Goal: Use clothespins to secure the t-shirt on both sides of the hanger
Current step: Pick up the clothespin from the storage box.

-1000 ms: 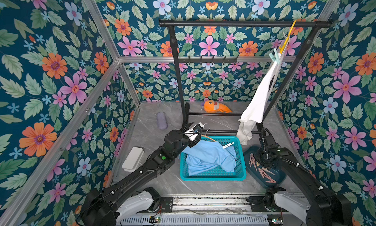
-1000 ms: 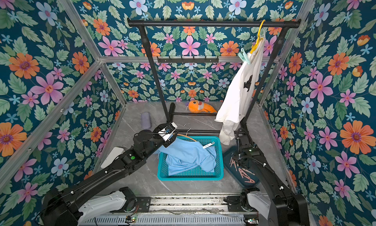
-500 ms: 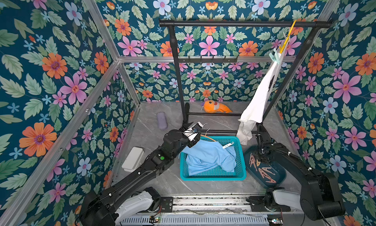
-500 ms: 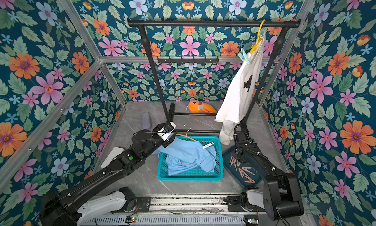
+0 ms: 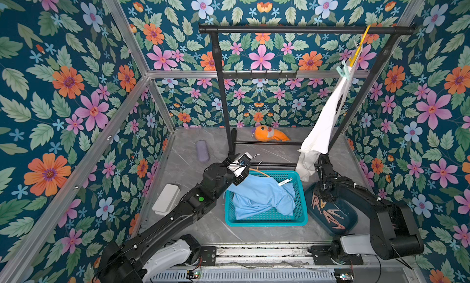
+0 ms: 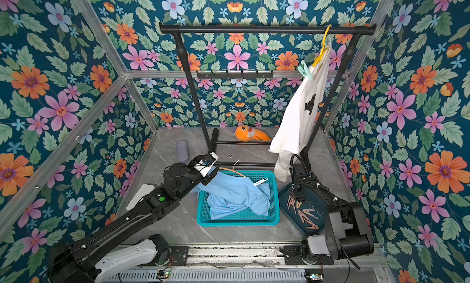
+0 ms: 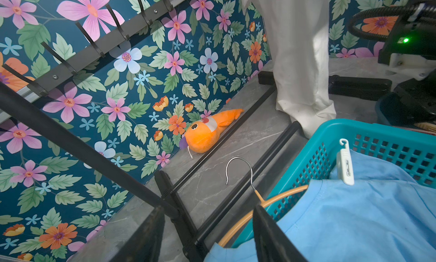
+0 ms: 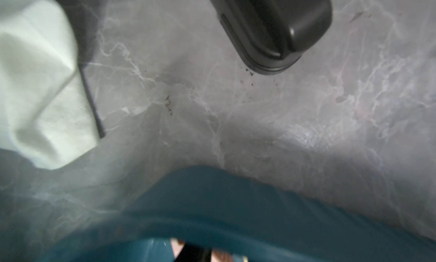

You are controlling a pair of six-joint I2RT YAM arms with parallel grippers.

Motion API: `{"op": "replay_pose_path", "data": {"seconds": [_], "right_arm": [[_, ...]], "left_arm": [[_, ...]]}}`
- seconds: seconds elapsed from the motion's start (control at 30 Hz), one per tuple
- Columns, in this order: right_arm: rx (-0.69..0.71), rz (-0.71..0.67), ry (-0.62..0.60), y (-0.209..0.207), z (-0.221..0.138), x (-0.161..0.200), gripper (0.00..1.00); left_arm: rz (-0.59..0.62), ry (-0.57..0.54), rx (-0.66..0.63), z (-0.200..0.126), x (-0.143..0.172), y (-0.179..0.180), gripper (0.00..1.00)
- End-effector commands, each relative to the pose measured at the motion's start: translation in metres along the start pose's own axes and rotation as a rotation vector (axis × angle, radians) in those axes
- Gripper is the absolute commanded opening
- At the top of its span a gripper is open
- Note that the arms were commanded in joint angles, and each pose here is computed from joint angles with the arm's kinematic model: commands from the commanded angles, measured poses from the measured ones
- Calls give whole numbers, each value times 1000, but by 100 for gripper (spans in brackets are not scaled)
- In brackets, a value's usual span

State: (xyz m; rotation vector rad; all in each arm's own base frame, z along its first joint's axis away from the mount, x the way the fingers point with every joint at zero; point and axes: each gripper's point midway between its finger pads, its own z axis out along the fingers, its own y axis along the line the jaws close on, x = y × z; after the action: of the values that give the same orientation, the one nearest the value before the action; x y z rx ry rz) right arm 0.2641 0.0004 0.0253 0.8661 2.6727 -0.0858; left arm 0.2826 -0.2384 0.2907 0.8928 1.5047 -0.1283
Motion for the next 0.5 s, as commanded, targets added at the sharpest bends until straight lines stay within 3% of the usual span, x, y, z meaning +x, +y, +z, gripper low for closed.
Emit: {"op": "replay_pose_path", "data": {"seconds": [0.0, 0.13, 0.3, 0.47], "right_arm": [[33, -1, 25, -6, 1, 5, 22], [35, -1, 46, -6, 2, 9, 18], [38, 3, 40, -8, 1, 9, 0], [-10, 24, -24, -9, -22, 2, 0]], "left_arm": [[-8, 5, -5, -1, 1, 1, 62], [-10, 3, -3, -1, 0, 1, 62], [-17, -11, 2, -3, -4, 2, 62], [-44, -42, 25, -8, -15, 1, 62]]}}
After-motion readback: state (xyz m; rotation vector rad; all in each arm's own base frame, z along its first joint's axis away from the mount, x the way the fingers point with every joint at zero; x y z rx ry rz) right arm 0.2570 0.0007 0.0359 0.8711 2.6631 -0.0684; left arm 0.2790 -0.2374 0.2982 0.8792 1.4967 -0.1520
